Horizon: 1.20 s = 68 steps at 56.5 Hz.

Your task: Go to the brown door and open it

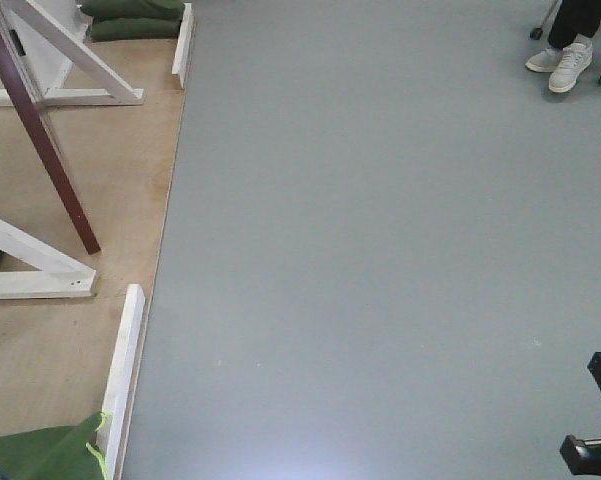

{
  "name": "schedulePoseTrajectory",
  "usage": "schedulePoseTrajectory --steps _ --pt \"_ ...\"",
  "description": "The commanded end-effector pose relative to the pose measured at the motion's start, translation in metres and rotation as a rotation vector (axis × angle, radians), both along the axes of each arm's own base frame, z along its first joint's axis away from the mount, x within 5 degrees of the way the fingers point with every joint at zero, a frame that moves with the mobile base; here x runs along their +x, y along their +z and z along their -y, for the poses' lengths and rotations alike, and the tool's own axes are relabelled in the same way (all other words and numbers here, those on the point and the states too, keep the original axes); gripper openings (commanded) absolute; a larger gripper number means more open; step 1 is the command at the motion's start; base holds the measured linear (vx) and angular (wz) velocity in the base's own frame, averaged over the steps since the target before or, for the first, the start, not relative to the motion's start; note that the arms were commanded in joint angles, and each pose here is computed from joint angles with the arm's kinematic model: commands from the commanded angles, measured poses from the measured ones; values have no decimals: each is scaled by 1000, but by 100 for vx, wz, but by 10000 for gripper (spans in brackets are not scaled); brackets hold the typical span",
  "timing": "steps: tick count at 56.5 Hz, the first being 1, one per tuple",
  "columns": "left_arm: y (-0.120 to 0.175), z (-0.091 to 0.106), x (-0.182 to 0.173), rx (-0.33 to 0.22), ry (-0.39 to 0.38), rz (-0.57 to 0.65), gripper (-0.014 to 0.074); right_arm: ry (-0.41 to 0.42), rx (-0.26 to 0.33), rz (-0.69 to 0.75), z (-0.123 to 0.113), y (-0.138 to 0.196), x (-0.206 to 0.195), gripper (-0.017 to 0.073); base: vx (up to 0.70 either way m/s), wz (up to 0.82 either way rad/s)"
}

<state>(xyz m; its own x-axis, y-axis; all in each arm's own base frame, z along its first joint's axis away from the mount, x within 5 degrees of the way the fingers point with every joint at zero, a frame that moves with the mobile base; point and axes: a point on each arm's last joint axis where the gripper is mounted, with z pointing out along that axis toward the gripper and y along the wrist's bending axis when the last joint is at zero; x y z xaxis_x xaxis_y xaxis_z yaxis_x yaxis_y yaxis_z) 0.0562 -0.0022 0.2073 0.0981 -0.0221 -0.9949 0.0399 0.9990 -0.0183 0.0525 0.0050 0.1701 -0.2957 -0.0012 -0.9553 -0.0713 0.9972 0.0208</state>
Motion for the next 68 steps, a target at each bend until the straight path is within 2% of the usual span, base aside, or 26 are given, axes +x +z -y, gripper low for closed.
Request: schedulePoseTrajectory --steps 1,68 --pt "16 0 -4 -10 -3 122 66 -2 -5 80 0 6 2 0 0 0" --pt "16 0 -4 -10 -3 122 66 -2 -5 80 0 6 2 0 2 1"
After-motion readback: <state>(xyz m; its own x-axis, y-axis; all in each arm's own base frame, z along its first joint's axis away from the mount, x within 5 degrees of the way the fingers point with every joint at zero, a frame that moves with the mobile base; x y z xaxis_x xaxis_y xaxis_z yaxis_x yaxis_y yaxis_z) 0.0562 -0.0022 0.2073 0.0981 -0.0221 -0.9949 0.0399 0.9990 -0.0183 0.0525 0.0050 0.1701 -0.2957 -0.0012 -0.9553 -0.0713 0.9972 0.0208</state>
